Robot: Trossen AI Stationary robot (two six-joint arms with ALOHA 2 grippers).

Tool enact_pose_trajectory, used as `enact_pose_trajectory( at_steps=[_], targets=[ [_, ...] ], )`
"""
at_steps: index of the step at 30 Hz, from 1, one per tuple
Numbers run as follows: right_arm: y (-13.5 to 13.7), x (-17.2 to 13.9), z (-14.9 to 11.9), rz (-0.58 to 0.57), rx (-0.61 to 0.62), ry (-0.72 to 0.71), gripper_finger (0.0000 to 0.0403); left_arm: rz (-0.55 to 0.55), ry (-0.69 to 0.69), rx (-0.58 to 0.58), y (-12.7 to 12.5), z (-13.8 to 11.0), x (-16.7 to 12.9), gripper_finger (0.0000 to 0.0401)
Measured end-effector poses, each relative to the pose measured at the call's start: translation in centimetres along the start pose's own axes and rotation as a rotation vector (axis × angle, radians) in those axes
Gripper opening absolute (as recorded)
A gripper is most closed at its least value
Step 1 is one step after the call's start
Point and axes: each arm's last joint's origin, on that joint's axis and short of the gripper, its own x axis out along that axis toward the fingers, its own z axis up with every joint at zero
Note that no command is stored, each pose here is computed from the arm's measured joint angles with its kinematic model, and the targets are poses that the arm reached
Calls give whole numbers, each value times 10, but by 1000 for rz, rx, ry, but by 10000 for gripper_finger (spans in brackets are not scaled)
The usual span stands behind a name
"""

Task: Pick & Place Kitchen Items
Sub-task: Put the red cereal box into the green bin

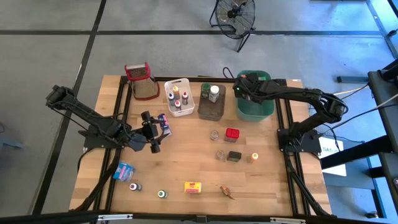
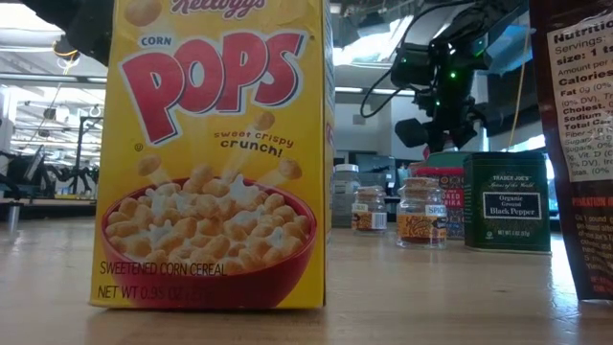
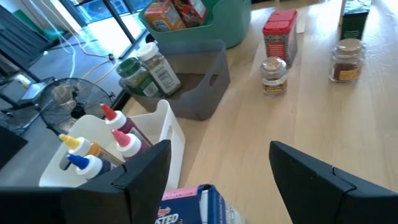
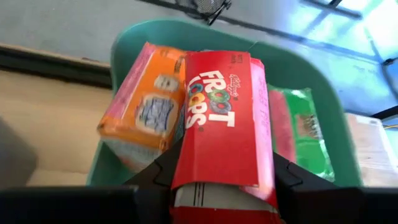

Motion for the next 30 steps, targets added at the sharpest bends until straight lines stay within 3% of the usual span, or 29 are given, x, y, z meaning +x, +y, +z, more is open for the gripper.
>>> enact_pose_trajectory(
  at_steps=[17,30],
  targets=[
    [-1,2,3,-15,-9,-25,142,-42,11,1,-1,0,0,267],
    [15,19,-3,-24,-37,-17,143,-53,10,2,-2,-1,-1,267]
  ],
)
